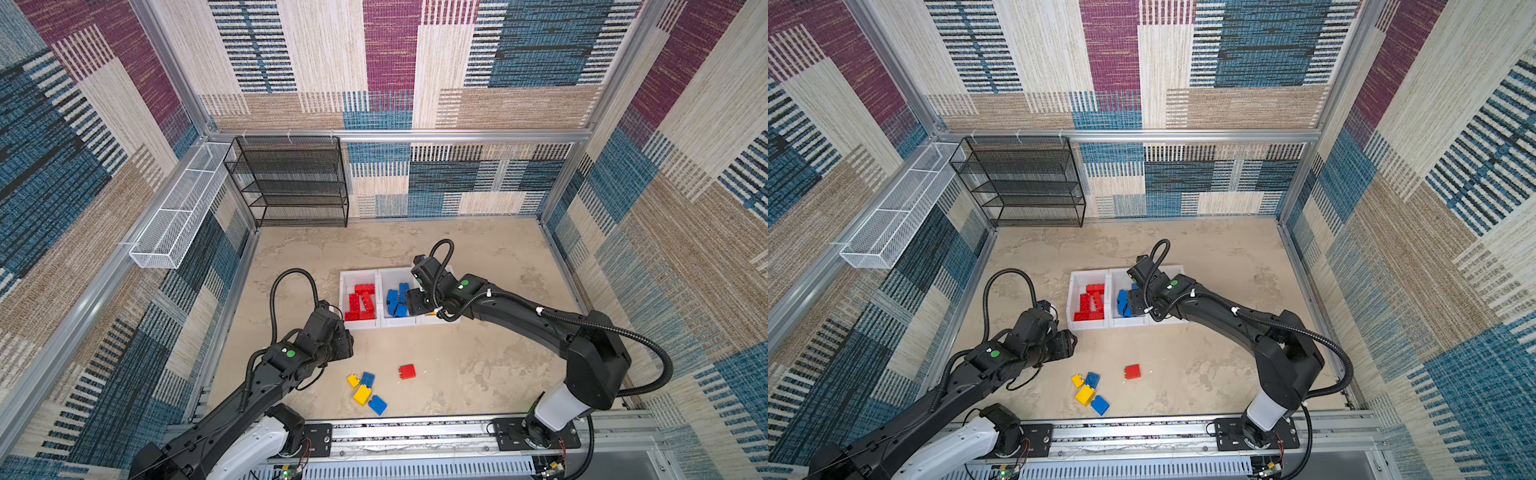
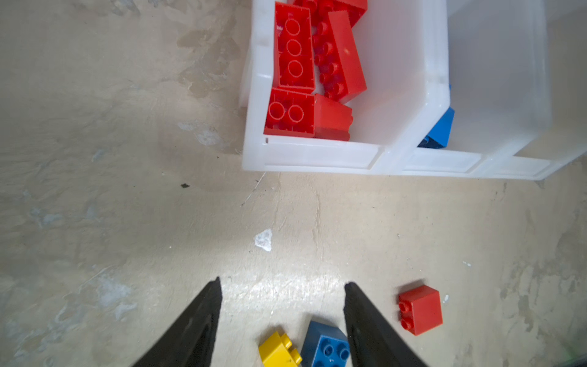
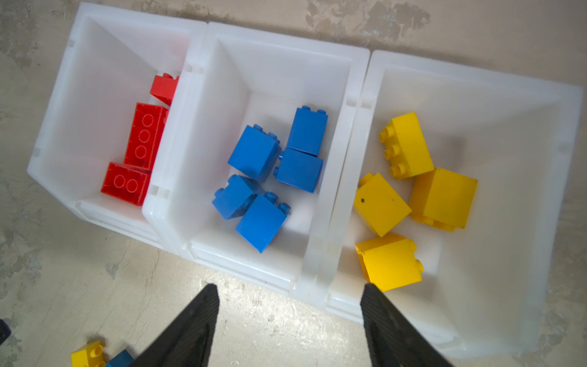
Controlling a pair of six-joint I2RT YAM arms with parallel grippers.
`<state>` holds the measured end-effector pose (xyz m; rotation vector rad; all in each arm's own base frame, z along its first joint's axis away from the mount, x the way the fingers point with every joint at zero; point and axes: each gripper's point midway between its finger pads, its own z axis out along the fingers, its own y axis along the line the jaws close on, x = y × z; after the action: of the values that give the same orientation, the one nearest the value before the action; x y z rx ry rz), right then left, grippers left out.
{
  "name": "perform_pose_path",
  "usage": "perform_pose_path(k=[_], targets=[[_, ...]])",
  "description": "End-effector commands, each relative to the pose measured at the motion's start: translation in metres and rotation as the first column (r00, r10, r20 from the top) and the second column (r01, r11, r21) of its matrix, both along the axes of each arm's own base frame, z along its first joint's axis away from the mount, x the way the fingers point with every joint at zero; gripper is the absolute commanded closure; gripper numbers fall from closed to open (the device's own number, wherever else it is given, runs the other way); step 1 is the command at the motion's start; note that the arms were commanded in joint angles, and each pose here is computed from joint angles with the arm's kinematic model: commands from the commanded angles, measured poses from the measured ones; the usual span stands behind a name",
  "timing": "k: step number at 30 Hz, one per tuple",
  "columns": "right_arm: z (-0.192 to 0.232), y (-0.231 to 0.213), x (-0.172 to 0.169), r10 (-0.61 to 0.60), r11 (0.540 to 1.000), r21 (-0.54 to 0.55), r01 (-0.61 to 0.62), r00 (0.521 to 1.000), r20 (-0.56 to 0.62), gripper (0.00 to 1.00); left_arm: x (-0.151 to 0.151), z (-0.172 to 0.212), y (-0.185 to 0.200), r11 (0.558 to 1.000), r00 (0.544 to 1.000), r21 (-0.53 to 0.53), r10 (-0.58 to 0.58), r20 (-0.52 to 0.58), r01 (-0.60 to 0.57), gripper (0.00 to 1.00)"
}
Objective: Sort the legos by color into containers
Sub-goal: 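Grasp the blue 2x2 brick with the left gripper while the right gripper hovers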
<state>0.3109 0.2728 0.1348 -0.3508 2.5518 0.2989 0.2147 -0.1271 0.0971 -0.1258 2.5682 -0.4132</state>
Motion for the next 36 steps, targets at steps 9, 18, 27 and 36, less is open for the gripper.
perform_pose_path(k=[9, 18, 27, 36], targets=[[-0.004, -0.028, -0.007, -0.088, 0.996, 0.035, 0.088, 0.996, -0.006, 0.25, -0.048, -0.028, -0.038, 0.974, 0.968, 0.031, -0.219, -0.125, 0.225, 0.38], [-0.008, -0.035, -0.011, -0.117, 0.992, 0.047, 0.118, 0.993, -0.018, 0.25, -0.065, -0.046, -0.050, 0.934, 0.930, 0.106, -0.318, -0.185, 0.341, 0.39], [-0.012, -0.040, -0.017, -0.127, 0.991, 0.044, 0.128, 0.992, -0.028, 0.25, -0.065, -0.057, -0.068, 0.891, 0.895, 0.165, -0.382, -0.229, 0.423, 0.41], [-0.015, -0.049, -0.023, -0.149, 0.988, 0.037, 0.150, 0.988, -0.034, 0.25, -0.070, -0.071, -0.071, 0.868, 0.879, 0.211, -0.389, -0.274, 0.450, 0.52]])
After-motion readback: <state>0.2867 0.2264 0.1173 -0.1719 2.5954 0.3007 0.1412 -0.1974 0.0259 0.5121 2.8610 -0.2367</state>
